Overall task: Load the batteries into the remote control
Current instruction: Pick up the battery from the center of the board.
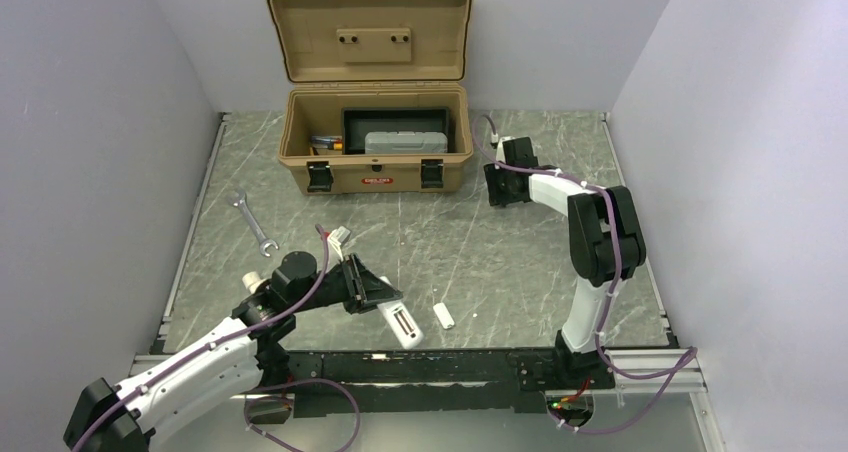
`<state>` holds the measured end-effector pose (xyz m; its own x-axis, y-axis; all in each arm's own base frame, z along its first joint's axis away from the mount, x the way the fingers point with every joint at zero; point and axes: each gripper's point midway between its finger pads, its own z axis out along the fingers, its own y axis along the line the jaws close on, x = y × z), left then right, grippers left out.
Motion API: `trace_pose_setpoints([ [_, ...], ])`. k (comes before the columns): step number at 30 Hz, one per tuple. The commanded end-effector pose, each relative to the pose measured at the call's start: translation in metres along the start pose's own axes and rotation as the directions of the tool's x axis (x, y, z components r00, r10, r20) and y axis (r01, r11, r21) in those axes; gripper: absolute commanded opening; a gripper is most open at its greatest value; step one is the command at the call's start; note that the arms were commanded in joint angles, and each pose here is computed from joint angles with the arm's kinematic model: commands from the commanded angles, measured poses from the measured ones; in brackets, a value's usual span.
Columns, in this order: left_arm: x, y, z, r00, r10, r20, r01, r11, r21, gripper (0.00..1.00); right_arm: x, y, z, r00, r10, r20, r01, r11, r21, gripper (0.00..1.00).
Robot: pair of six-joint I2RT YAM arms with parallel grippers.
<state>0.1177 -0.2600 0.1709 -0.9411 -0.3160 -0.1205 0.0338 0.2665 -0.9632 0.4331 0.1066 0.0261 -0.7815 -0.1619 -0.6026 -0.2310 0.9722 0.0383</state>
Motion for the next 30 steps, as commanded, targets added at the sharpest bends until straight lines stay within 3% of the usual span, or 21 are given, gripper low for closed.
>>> trace_pose_setpoints([
  [1, -0.003, -0.023, -0.003, 0.999, 0.053, 0.0, -0.053, 0.996, 0.07, 0.0, -0.016, -0.003, 0.004, 0.999, -0.008, 0.037, 0.008, 1.0, 0.006, 0.45],
  [8, -0.004, -0.025, -0.003, 0.998, 0.056, 0.0, -0.056, 0.996, 0.068, 0.0, -0.01, -0.003, 0.006, 1.0, -0.001, 0.004, 0.001, 1.0, 0.001, 0.4],
  [15, -0.005, -0.025, -0.002, 0.998, 0.055, -0.002, -0.055, 0.996, 0.07, 0.0, 0.007, -0.004, 0.012, 0.996, 0.037, -0.08, -0.036, 0.999, 0.013, 0.2],
  [19, -0.005, -0.026, -0.002, 0.998, 0.06, -0.002, -0.06, 0.996, 0.069, 0.0, 0.014, 0.0, 0.012, 0.993, 0.055, -0.102, -0.055, 0.998, -0.003, 0.0],
  [25, -0.006, -0.023, -0.003, 0.998, 0.064, 0.003, -0.064, 0.997, 0.053, 0.0, -0.001, 0.017, -0.018, 0.995, 0.095, -0.014, -0.096, 0.992, -0.086, 0.0],
  [30, -0.013, -0.025, -0.006, 0.995, 0.095, 0.037, -0.095, 0.995, 0.023, 0.0, -0.018, 0.031, -0.076, 0.994, 0.088, 0.07, -0.077, 0.987, -0.143, 0.0],
])
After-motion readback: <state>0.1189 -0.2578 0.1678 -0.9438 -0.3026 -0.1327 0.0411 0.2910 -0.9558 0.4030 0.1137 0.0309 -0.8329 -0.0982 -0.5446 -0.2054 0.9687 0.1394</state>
